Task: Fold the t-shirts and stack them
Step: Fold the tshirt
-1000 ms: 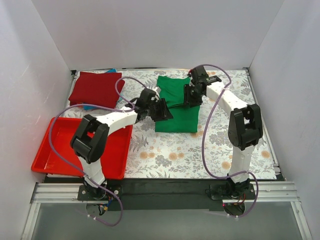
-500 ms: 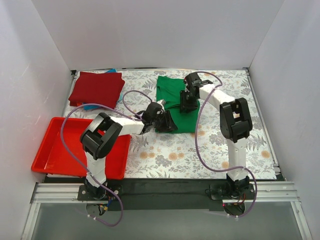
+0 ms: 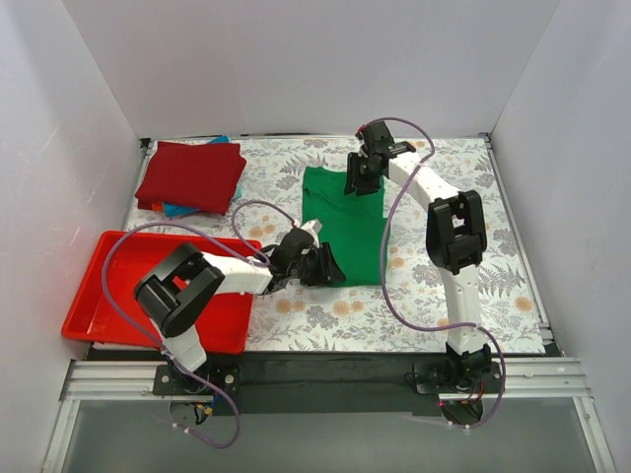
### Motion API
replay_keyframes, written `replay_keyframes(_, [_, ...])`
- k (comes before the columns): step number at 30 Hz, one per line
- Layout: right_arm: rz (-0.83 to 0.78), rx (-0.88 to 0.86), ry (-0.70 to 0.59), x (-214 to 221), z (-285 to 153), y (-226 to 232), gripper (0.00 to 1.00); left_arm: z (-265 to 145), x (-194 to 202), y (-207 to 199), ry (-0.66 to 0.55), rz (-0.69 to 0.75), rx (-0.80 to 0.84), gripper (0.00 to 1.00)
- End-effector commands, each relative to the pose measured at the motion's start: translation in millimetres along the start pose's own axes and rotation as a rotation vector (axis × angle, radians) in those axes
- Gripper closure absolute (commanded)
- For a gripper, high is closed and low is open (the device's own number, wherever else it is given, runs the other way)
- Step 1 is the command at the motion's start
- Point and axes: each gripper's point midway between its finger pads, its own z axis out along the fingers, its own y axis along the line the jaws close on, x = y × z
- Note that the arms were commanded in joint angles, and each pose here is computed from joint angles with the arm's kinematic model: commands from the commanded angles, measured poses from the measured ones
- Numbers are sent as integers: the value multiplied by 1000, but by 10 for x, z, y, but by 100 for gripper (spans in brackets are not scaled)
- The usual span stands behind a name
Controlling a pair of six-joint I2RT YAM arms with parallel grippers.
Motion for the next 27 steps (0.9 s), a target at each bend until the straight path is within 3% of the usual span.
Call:
replay_keyframes(1, [11,-66,-29,-108,-171,177,53,-188,476,346,121,-12,-145,60])
replay_keyframes(5, [-18,-75,-43,-9,-522,214,53,-304,315,26,82,39,-109,60])
replay_keyframes(9, [-57,-93,-111,90,-1145,276,53,-507,-14,-440,10,76,-49,59])
replay_keyframes(15, [-35,-102,-70,752,-1558,175,51,-748,-280,-635,-72,74,-71,58])
replay_keyframes(21, [12,-76,69,1668,-1482,-37,51,-875,-72,0,-49,-45,-273,57])
replay_keyframes(27, [51,-82,123,2150,-1427,-160,51,-1004,161,401,-18,-106,-364,57])
